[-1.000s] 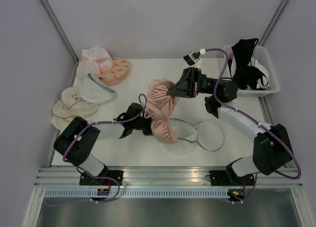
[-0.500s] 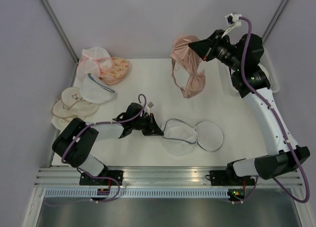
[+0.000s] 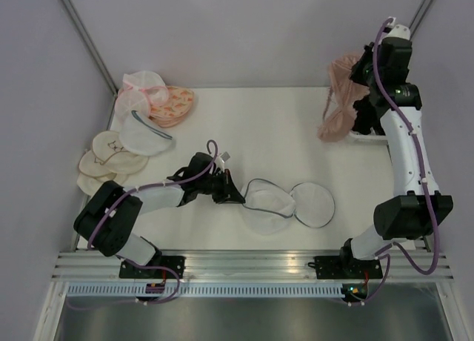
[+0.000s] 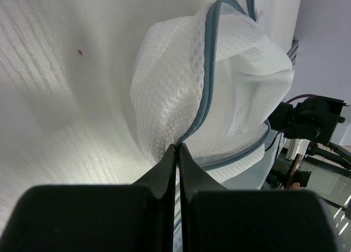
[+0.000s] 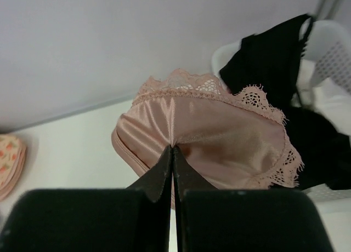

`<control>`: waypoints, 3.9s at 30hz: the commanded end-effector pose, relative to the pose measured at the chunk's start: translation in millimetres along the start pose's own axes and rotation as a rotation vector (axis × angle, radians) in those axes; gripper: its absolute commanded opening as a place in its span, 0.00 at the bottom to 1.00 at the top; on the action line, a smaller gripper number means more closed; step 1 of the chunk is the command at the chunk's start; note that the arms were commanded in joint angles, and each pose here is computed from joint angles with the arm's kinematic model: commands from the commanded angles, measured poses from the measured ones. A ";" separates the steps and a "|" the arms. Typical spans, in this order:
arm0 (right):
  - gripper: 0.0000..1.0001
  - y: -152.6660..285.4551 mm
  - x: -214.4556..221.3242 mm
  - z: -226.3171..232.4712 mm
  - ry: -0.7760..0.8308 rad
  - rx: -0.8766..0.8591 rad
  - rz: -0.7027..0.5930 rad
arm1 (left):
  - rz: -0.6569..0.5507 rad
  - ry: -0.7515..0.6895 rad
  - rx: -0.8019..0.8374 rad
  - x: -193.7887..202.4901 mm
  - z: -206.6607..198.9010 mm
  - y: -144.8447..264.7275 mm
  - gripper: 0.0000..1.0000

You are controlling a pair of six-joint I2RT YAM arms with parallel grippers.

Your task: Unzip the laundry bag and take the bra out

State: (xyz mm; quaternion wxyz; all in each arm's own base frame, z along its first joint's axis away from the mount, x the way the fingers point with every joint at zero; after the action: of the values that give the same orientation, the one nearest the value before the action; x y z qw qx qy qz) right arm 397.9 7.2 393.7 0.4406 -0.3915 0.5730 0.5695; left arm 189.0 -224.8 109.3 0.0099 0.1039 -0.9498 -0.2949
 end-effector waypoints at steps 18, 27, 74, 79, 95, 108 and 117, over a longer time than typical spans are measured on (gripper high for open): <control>0.00 -51.4 -65.2 -140.5 -0.131 0.419 -0.217 | -0.004 -0.082 0.035 -16.8 -37.7 12.0 0.02; 0.00 -134.2 0.8 -145.1 -0.156 0.250 0.002 | -0.006 -0.062 0.022 -21.7 -36.5 6.7 0.02; 0.92 -22.6 16.0 -42.3 0.010 0.253 0.202 | -0.192 -0.056 0.084 -25.8 -45.7 36.1 0.02; 0.91 17.1 113.0 24.7 0.050 0.108 0.379 | -0.376 0.012 0.050 -26.8 -37.8 50.9 0.02; 0.89 122.4 293.8 116.4 0.123 -0.181 0.643 | -0.559 0.110 0.059 4.7 -6.9 85.9 0.02; 0.83 126.1 346.8 100.5 0.197 -0.031 0.701 | -0.544 0.112 0.050 5.3 -4.1 83.3 0.02; 0.60 117.4 367.7 110.5 0.132 -0.097 0.690 | -0.537 0.105 0.048 5.6 -4.1 83.0 0.02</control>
State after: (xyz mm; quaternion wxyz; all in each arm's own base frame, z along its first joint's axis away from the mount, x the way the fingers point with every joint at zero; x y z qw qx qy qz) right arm 171.0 131.0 84.5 0.1318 -0.2222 0.6996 0.6662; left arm 166.8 -161.6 158.9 -0.0257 0.3641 -0.8937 -0.2609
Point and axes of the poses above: each gripper's point midway between its finger pads, its own y axis back along the fingers, its own z axis along the line the jaws close on, x = y × z, the point moved 8 cm from there along y, back along the fingers, and after that the axes turned 14 degrees about y, right-handed, at the moved point
